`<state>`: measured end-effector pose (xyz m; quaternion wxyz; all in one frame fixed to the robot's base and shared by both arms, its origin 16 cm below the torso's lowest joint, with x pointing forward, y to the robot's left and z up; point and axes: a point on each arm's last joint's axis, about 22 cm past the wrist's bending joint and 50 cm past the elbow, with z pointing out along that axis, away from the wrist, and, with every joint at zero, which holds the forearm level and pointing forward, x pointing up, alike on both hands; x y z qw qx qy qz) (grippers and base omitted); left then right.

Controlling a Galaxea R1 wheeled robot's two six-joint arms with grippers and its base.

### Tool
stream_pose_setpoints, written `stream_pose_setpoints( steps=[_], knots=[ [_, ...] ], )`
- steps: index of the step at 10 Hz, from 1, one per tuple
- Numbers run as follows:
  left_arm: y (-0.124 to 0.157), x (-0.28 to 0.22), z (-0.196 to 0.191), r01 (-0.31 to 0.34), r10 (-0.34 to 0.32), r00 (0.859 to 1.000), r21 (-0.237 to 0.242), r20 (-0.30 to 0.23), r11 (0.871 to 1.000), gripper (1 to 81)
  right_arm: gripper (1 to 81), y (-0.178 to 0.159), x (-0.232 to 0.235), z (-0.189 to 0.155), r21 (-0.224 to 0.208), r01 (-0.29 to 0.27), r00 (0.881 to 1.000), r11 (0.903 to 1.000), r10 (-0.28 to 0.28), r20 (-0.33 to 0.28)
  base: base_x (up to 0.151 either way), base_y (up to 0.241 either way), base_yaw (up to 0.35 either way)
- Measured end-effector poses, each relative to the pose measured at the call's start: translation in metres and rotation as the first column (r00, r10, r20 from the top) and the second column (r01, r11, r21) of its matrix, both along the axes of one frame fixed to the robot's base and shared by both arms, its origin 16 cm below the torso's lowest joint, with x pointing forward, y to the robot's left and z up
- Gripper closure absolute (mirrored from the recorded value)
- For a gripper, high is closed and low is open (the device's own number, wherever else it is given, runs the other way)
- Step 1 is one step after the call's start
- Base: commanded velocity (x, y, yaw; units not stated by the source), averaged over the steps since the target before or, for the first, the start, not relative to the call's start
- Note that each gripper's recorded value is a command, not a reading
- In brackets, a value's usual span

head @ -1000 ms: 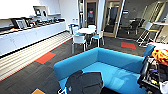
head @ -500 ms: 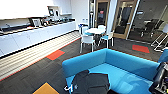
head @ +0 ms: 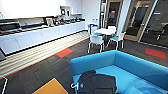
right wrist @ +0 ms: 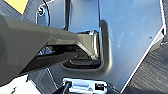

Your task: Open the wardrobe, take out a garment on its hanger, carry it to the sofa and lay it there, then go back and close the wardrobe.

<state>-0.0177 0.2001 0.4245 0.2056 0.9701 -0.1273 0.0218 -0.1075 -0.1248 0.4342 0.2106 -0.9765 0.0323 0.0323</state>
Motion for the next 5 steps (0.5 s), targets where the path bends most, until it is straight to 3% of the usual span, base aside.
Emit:
stream_pose_setpoints(
  steps=[5],
  knots=[
    [-0.0050, -0.0002, 0.0000, -0.001, 0.001, 1.000, -0.004, 0.000, 1.000, 1.0, 1.0, -0.0007, 0.0010, -0.0004, -0.001, -0.001, 1.000, 1.0000, 0.001, 0.001, 0.000, 0.000, 0.260]
  ],
)
